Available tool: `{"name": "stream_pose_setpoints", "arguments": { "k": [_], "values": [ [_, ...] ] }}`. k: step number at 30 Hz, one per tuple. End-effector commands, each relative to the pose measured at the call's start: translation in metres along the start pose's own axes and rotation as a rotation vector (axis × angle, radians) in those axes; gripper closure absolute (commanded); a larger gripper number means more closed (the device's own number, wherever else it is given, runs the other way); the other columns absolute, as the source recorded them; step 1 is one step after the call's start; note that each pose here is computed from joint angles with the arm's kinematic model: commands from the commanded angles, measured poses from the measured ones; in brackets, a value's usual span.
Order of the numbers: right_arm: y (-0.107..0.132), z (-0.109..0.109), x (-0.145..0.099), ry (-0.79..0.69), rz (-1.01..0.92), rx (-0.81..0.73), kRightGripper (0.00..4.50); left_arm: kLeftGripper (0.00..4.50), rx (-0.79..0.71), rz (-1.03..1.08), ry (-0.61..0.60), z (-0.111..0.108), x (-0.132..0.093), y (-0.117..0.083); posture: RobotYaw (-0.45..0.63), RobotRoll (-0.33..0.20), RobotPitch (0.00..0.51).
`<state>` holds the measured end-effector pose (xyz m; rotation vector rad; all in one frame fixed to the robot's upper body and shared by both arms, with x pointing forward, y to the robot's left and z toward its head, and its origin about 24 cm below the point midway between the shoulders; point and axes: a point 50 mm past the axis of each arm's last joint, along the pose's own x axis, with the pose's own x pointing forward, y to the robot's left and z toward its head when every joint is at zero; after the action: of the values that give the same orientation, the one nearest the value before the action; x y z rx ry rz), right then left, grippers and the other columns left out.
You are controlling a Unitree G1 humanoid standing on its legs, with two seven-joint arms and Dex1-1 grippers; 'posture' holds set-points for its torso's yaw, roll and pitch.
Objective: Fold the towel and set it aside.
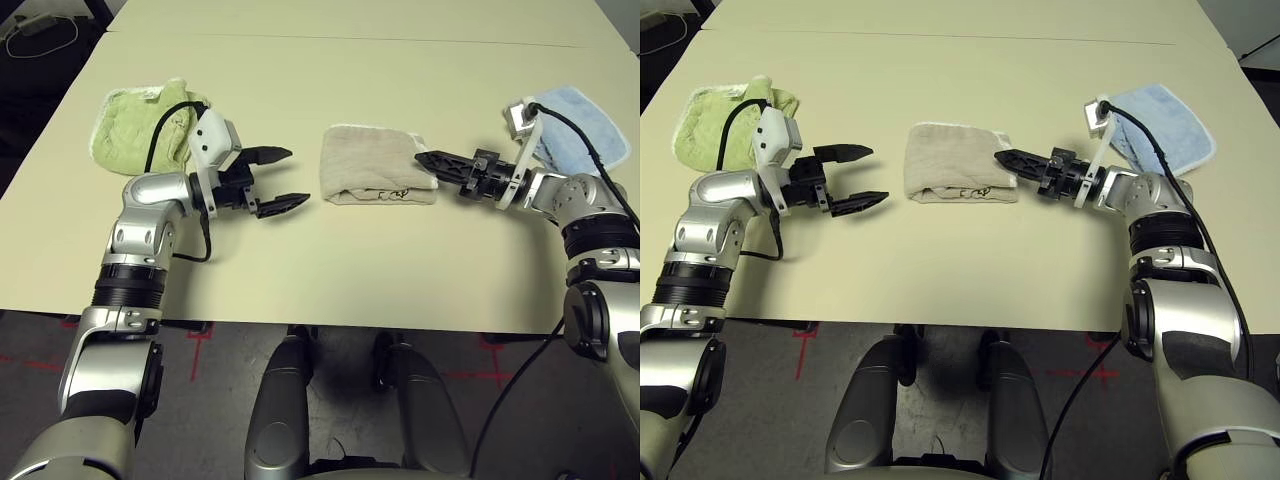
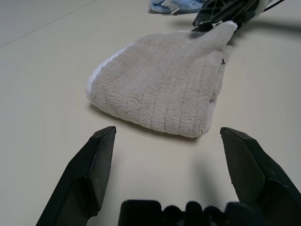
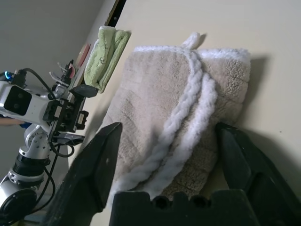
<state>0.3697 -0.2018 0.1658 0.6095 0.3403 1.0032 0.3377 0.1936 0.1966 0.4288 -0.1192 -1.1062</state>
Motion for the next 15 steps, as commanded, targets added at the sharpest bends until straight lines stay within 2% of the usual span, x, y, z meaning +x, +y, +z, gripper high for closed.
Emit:
{"name": "stream_pose_setpoints", "arguments": {
  "k": [1,8,9,15],
  "values": [
    [0.000,-0.004,0.000,0.014,0.000,0.031,1.71,0.00,0.004,-0.020,0.015,0.000,0.000,-0.002,0.12,0.000,0.267],
    [0.001,0.003,-0.003,-0.001,-0.014,0.005,4.35,0.00,0.000,-0.032,0.020,0.000,0.001,-0.003,0.11,0.000,0.262],
    [0.001,0.004,-0.004,-0.005,-0.019,-0.002,4.47,0.00,0.000,-0.033,0.021,0.000,0.002,-0.003,0.11,0.000,0.262],
    [0.001,0.013,-0.011,-0.051,-0.041,-0.029,4.47,0.00,-0.004,-0.044,0.028,-0.001,0.003,-0.003,0.10,0.000,0.261]
  ]
}}
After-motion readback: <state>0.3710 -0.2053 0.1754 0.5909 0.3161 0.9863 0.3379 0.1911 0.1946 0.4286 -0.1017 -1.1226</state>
